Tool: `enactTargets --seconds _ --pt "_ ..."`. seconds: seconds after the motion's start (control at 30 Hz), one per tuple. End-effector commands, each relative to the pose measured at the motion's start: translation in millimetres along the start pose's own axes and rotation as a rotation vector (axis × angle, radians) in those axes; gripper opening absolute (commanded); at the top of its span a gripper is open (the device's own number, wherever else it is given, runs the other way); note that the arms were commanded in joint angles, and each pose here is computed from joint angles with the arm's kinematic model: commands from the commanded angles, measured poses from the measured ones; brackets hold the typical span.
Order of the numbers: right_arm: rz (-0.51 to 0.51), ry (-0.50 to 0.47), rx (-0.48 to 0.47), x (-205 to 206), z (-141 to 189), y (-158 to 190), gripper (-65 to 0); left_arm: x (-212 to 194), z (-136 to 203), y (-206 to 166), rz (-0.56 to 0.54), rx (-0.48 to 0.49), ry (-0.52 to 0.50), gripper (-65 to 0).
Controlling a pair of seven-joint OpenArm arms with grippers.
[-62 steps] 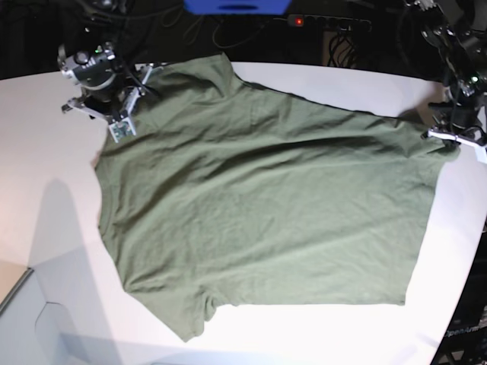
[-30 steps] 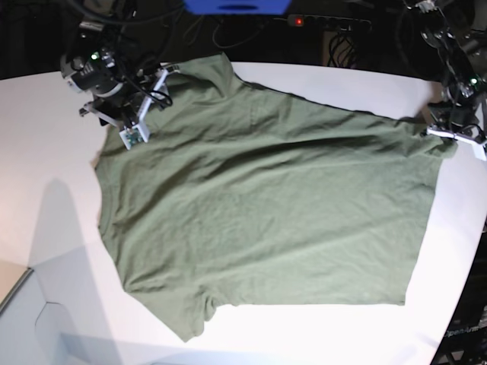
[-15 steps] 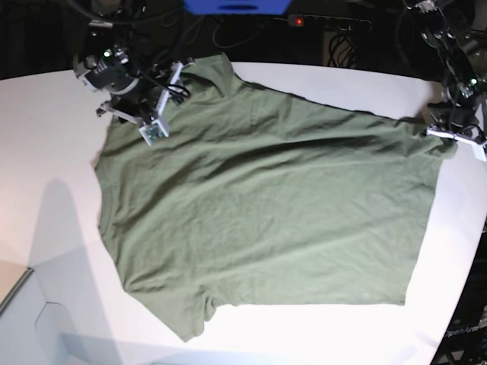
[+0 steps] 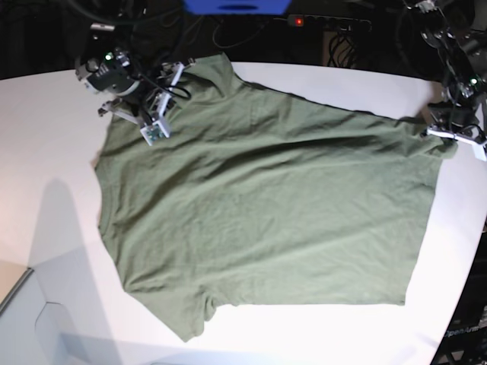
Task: Layout the t-shirt on the table in an organized manner, then fold the t-shirt properly
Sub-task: 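Regrasp the shirt edge with the right gripper near the shoulder, then lift the shirt edge with both grippers and fold it over the shirt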
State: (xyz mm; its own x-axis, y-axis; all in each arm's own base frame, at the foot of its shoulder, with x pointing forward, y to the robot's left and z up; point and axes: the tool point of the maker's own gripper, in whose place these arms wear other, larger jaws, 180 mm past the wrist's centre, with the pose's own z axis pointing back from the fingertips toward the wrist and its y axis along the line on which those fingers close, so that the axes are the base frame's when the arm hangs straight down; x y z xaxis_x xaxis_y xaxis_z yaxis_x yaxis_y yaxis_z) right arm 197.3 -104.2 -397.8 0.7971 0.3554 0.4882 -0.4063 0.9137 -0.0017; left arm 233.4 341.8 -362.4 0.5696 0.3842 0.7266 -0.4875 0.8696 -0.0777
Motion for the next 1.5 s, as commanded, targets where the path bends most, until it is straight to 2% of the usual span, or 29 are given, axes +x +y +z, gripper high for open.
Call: enactTargets --seconds 0.0,0.2,0.3,0.5,0.83,0.93,1.1,1.27,1.47 --pt "-0.019 -0.041 -0.038 9 6 -13 -65.0 22 4 1 -0.011 0.002 -0.065 -65.0" --pt "-0.123 -0.074 -0.181 11 22 -69 -65.0 29 7 -3 -0.01 -0.007 -0.087 -65.0" --pt "-0.164 -0.116 -0.215 17 32 -85 -65.0 33 11 -9 -0.013 -0.019 -0.103 -65.0" --pt "-0.243 -0.182 -0.216 19 41 -97 -65.0 39 13 -13 -0.011 -0.028 -0.119 -65.0" --pt "-0.242 -0.232 -0.207 36 42 -100 -65.0 50 7 -18 0.004 -0.035 -0.14 -65.0" --pt "-0.239 -0.257 -0.212 46 43 -104 -65.0 38 -4 -13 0.021 -0.027 -0.096 -65.0" --pt "-0.234 -0.302 -0.219 66 46 -110 -65.0 37 -17 -14 0.047 -0.031 -0.076 -65.0" --pt "-0.249 -0.304 -0.191 73 35 -111 -65.0 43 -26 -15 0.067 -0.036 -0.073 -65.0" --pt "-0.267 -0.302 -0.157 78 22 -111 -65.0 38 -42 -22 0.01 -0.052 -0.018 -65.0"
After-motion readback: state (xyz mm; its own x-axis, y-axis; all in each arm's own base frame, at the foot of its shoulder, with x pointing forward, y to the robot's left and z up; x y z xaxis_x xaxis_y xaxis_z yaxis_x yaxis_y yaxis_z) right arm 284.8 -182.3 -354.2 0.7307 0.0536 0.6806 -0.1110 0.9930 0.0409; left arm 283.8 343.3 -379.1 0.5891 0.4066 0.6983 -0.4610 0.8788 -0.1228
